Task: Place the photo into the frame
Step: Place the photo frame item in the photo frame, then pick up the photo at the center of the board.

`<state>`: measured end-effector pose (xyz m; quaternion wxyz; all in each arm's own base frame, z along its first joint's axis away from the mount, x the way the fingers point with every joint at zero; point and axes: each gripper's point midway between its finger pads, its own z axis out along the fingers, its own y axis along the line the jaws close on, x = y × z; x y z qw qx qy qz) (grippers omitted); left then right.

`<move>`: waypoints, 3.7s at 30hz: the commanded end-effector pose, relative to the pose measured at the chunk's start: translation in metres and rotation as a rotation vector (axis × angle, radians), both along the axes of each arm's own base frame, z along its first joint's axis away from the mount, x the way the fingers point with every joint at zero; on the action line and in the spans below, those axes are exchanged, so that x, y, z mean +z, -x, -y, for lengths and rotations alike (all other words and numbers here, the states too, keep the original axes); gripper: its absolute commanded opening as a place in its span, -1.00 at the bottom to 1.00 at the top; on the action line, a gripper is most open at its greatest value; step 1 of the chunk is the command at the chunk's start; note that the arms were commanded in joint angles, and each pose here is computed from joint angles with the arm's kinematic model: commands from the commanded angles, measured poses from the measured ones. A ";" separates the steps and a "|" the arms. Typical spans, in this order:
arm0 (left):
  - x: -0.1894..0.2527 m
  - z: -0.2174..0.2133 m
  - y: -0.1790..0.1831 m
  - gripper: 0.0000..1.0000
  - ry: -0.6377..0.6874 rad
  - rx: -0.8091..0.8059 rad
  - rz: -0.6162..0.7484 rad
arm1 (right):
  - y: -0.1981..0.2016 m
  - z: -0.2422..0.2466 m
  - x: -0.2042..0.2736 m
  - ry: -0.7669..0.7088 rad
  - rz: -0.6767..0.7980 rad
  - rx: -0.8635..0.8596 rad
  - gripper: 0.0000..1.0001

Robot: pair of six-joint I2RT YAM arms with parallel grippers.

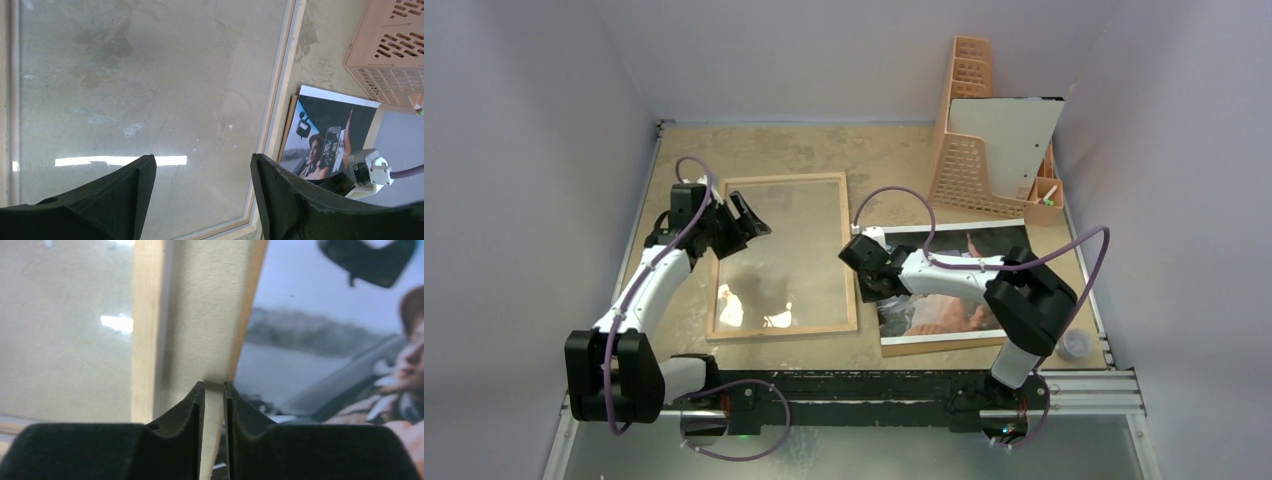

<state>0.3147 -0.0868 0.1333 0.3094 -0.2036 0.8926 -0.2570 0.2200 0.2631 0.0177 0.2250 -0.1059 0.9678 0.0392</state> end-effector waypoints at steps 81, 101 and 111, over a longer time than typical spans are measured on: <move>-0.057 0.311 0.115 -0.13 0.202 -0.483 -0.169 | -0.023 0.146 -0.003 -0.352 0.055 -0.656 0.44; -0.075 0.305 0.144 -0.12 0.369 -0.367 -0.445 | -0.023 0.146 -0.002 -0.358 0.056 -0.651 0.43; -0.060 0.315 0.136 -0.14 0.477 -0.365 -0.379 | -0.022 0.145 -0.002 -0.366 0.057 -0.648 0.43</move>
